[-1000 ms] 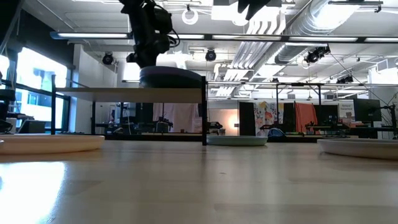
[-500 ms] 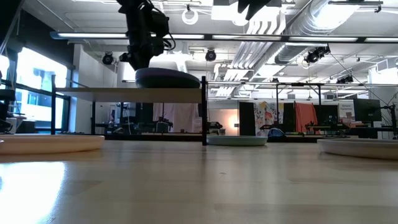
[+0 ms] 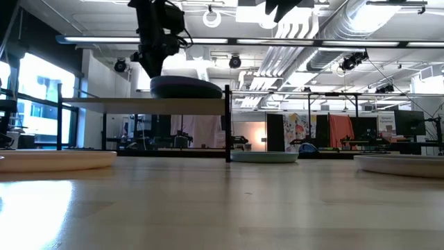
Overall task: Place and stack plates onto a shelf
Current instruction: Stack the light orange plate on top of the blue plate on the shelf
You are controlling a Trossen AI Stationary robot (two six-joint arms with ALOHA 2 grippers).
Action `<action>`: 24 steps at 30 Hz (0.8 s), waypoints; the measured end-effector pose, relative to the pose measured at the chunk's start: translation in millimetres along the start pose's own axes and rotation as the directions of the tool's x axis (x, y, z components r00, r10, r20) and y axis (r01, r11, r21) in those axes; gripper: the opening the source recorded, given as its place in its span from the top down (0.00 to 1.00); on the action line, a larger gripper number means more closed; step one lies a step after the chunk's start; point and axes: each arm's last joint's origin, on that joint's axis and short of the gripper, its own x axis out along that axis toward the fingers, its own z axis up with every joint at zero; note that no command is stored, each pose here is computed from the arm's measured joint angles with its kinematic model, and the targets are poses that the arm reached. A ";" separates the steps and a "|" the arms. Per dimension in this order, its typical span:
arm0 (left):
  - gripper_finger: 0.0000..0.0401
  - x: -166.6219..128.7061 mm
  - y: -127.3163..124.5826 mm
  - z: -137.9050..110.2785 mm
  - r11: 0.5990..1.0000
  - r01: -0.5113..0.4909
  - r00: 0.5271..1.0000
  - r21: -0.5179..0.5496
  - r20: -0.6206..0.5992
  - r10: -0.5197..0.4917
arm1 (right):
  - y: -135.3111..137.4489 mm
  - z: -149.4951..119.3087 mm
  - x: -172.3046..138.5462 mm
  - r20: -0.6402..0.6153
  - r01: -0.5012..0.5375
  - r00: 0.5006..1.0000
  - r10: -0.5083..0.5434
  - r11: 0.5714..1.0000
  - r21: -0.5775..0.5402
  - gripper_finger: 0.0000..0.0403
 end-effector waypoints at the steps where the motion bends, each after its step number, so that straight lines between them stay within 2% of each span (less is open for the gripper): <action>1: 0.81 -4.2 0.7 -2.0 1.000 -0.007 1.000 -0.002 0.010 0.007 | 0.0 0.0 0.0 0.000 0.000 1.000 0.000 1.000 0.000 0.68; 9: 0.81 -42.3 0.9 -39.3 1.000 0.004 0.999 -0.028 -0.038 -0.005 | 0.7 -0.6 0.0 -0.022 -0.025 0.999 0.025 1.000 0.000 0.68; 11: 0.81 -53.0 -3.9 -49.2 0.999 0.012 1.000 -0.043 -0.017 -0.013 | 1.2 -1.1 0.0 -0.039 -0.043 0.998 0.043 0.999 0.001 0.68; 15: 0.81 -69.0 -14.9 -78.1 0.991 0.126 0.992 -0.055 0.019 -0.125 | 2.3 -2.1 -0.3 -0.064 -0.072 0.995 0.072 0.997 0.002 0.68; 17: 0.81 -70.2 -21.3 -92.7 0.985 0.166 0.986 -0.049 0.011 -0.165 | 3.7 -2.5 0.9 -0.084 -0.089 0.993 0.089 0.996 0.002 0.68; 24: 0.81 -61.7 -35.8 -142.3 0.981 0.180 0.983 -0.079 -0.030 -0.182 | 12.9 -8.7 11.3 -0.215 -0.153 0.966 0.140 0.987 -0.042 0.68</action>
